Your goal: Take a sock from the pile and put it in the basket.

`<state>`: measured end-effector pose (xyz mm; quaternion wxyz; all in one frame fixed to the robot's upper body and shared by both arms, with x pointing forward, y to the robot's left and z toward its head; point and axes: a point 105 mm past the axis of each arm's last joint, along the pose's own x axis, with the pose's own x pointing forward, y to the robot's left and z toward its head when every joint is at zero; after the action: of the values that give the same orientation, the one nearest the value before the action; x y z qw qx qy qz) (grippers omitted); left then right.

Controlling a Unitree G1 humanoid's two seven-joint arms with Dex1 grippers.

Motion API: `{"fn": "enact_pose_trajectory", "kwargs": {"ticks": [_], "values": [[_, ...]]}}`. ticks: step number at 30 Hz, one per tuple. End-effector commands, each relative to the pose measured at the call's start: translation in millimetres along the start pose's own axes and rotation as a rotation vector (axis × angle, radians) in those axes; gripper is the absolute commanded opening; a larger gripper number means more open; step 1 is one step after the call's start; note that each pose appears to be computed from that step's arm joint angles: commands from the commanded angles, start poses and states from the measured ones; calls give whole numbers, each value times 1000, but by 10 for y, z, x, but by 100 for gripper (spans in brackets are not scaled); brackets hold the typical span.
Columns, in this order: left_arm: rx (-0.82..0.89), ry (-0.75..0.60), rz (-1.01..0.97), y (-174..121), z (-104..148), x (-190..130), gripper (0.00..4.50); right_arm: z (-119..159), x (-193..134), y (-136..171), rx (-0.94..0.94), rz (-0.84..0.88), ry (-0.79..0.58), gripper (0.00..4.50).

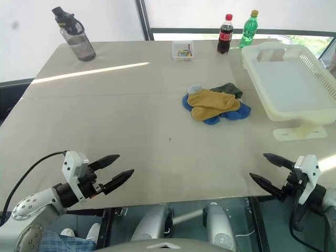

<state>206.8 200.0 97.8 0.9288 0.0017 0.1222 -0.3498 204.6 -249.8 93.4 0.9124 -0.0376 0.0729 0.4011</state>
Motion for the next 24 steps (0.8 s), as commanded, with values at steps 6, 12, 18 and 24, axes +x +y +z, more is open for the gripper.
{"fn": "enact_pose_trajectory", "kwargs": {"ticks": [6, 12, 18, 24], "values": [[41, -50, -3, -64, 70, -94, 446, 196, 40, -220, -54, 17, -38, 450], [47, -59, -11, -84, 80, -81, 446, 187, 61, -214, -51, 23, -40, 450], [56, -68, -13, -61, 109, -68, 446, 191, 78, -205, -51, 22, -47, 450], [66, -75, -15, -58, 132, -53, 446, 176, 89, -196, -46, 19, -49, 450]]}}
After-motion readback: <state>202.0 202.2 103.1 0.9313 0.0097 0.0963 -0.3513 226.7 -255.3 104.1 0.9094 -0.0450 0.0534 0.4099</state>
